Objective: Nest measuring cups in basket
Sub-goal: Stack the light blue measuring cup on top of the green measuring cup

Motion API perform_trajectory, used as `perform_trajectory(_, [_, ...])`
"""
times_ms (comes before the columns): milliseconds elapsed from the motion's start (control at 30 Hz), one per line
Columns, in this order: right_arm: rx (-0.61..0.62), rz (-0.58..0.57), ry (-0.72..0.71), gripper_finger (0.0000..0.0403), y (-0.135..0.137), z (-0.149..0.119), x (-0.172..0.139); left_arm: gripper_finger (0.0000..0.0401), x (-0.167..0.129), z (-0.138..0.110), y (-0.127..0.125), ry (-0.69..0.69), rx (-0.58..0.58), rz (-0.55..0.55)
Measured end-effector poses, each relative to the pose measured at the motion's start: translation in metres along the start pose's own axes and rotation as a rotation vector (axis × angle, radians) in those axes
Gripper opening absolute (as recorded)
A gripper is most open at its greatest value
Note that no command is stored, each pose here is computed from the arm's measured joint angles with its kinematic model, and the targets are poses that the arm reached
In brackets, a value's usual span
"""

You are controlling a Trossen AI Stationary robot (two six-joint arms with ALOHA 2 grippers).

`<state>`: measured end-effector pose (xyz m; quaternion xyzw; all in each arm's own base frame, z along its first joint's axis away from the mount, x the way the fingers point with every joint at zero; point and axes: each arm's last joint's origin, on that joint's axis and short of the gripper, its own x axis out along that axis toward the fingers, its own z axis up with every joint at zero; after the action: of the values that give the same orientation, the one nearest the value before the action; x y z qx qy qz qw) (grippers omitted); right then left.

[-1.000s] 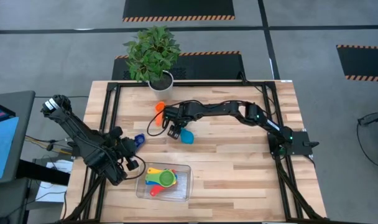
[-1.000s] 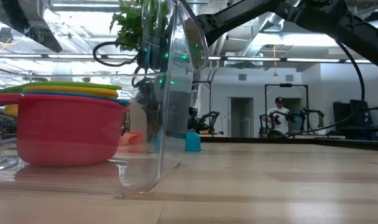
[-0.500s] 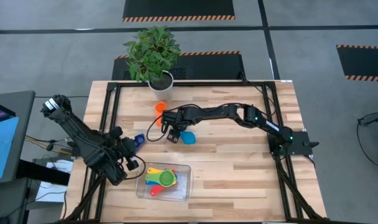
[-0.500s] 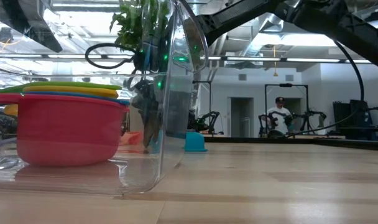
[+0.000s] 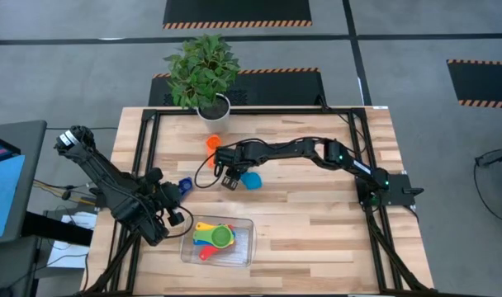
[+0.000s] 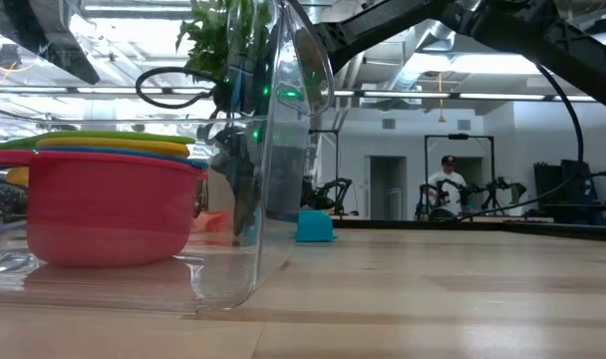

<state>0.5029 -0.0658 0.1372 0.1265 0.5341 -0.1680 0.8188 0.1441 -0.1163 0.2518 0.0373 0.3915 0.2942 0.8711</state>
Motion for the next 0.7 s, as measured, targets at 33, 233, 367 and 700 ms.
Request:
perform_trajectory(33, [-0.003, 0.001, -0.003, 0.0139, 0.0, 0.001, -0.003, 0.0062, 0.0, 0.0, 0.0, 0.003, 0.0, -0.001])
perform_trajectory(233, [-0.041, 0.011, -0.047, 0.0155, 0.001, 0.008, -0.037, 0.0062, 0.0, 0.0, 0.0, 0.006, -0.002, -0.003])
perform_trajectory(367, [-0.062, 0.015, -0.058, 0.0149, 0.005, 0.009, -0.069, 0.0062, 0.0, 0.0, 0.0, 0.006, -0.002, -0.002])
perform_trajectory(700, [-0.204, 0.067, -0.16, 0.0158, 0.038, 0.005, -0.116, 0.0062, 0.0, 0.0, 0.0, 0.004, 0.011, -0.002])
